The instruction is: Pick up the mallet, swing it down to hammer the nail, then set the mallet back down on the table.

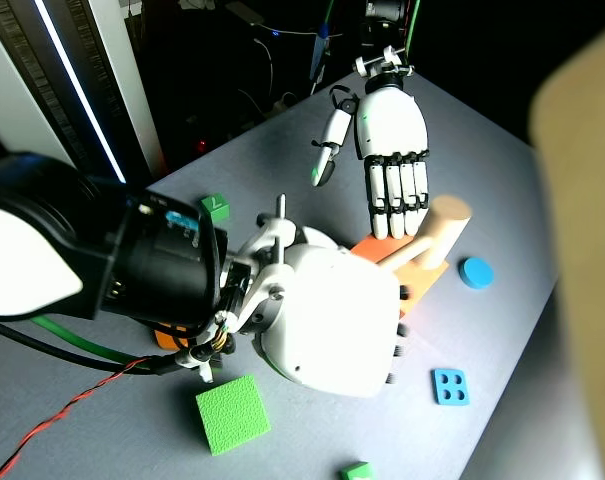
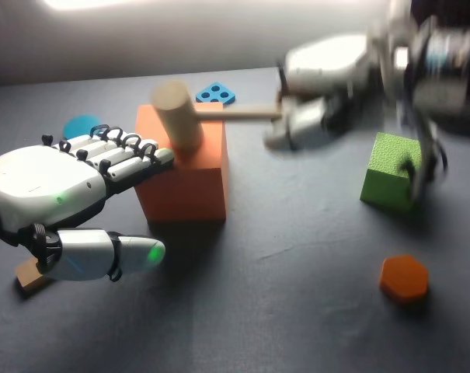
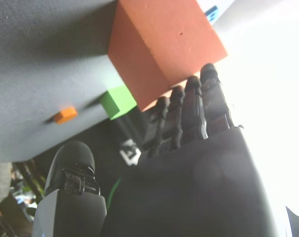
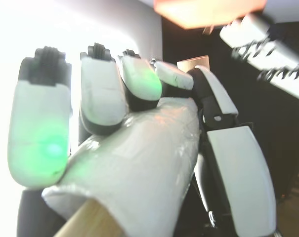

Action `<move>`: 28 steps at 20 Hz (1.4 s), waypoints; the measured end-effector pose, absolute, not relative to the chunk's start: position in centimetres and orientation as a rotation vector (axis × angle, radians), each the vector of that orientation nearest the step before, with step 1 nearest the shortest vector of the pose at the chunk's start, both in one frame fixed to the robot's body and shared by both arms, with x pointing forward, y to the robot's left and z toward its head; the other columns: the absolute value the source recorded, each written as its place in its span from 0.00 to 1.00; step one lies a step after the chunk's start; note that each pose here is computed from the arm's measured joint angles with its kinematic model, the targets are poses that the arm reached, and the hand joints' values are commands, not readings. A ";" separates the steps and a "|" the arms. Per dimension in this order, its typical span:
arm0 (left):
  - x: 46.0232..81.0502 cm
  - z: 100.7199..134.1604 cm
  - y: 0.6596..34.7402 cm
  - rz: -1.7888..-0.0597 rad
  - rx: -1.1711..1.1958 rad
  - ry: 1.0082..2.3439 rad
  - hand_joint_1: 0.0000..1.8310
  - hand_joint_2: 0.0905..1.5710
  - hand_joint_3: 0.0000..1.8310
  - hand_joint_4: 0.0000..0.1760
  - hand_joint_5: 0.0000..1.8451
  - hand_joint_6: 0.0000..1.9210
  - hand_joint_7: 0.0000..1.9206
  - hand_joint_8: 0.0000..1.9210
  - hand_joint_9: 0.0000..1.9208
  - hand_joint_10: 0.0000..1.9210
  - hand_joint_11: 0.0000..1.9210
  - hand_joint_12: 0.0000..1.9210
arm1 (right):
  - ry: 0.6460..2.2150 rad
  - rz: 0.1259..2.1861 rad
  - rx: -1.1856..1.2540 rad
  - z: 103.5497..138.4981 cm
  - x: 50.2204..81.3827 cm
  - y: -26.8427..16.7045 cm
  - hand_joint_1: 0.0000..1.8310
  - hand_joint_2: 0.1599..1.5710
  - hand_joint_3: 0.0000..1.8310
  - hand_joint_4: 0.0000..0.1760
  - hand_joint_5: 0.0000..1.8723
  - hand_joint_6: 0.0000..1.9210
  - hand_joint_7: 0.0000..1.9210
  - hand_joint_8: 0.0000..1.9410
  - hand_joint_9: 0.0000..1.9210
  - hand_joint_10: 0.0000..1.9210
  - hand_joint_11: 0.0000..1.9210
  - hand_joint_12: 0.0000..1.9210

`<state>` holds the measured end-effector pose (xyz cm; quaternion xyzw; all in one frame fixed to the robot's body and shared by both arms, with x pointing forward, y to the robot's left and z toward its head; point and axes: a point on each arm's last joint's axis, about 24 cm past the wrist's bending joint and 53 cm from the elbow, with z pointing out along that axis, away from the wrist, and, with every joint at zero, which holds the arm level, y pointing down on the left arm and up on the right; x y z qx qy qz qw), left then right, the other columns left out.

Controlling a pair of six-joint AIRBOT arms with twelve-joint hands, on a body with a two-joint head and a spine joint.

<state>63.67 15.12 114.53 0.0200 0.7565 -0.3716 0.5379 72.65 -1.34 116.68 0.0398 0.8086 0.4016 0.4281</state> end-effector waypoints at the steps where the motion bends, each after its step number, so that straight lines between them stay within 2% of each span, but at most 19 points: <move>1: 63.7 114.5 15.2 -0.883 0.047 1.799 0.00 0.77 0.00 0.00 0.00 0.00 0.01 0.00 0.00 0.00 0.00 0.00 | 2.025 1.001 0.110 116.4 72.7 -1.6 0.29 1.00 0.03 0.75 0.66 1.00 0.73 1.00 0.83 1.00 0.91 1.00; 2: 63.7 114.5 15.1 -0.882 0.051 1.799 0.00 0.77 0.00 0.00 0.00 0.00 0.01 0.00 0.00 0.00 0.00 0.00 | 2.013 1.002 0.111 116.9 72.8 -1.9 0.29 1.00 0.03 0.75 0.66 1.00 0.73 1.00 0.83 1.00 0.91 1.00; 3: 63.8 114.5 15.1 -0.883 0.051 1.799 0.00 0.77 0.00 0.00 0.00 0.00 0.01 0.00 0.00 0.00 0.00 0.00 | 1.988 0.993 0.111 117.8 73.2 -2.7 0.29 1.00 0.02 0.86 0.65 1.00 0.73 1.00 0.82 1.00 0.91 1.00; 5: 63.8 114.5 15.1 -0.883 0.050 1.797 0.00 0.77 0.00 0.00 0.00 0.00 0.01 0.00 0.00 0.00 0.00 0.00 | 1.982 0.961 0.140 118.5 73.3 -4.8 0.28 1.00 0.02 0.97 0.65 1.00 0.73 1.00 0.82 1.00 0.91 1.00; 7: 63.8 114.5 15.1 -0.884 0.050 1.797 0.00 0.77 0.00 0.00 0.00 0.00 0.01 0.00 0.00 0.00 0.00 0.00 | 1.981 0.940 0.132 118.9 72.3 -6.5 0.28 1.00 0.03 1.00 0.64 1.00 0.72 1.00 0.81 1.00 0.90 1.00; 12: 63.8 114.5 15.1 -0.883 0.050 1.797 0.00 0.77 0.00 0.00 0.00 0.00 0.01 0.00 0.00 0.00 0.00 0.00 | 1.948 0.873 -0.123 118.4 68.6 -6.4 0.28 1.00 0.02 1.00 0.62 1.00 0.71 1.00 0.81 1.00 0.90 1.00; 22: 63.8 114.6 15.0 -0.885 0.049 1.797 0.00 0.77 0.00 0.00 0.01 0.00 0.02 0.00 0.00 0.00 0.00 0.00 | 1.933 0.726 -0.485 113.6 65.6 -4.5 0.27 1.00 0.02 1.00 0.63 1.00 0.72 1.00 0.81 1.00 0.90 1.00; 25: 64.1 115.0 14.8 -0.886 0.045 1.797 0.00 0.77 0.00 0.00 0.02 0.01 0.03 0.01 0.01 0.00 0.00 0.00 | 1.937 0.774 -0.508 113.0 65.2 -1.8 0.28 1.00 0.01 1.00 0.63 1.00 0.71 1.00 0.81 1.00 0.90 1.00; 28: 64.4 115.4 14.7 -0.887 0.041 1.796 0.00 0.77 0.00 0.00 0.00 0.00 0.01 0.00 0.00 0.00 0.00 0.00 | 1.932 0.852 -0.456 114.2 65.5 0.4 0.24 1.00 0.02 1.00 0.61 1.00 0.70 1.00 0.80 1.00 0.90 1.00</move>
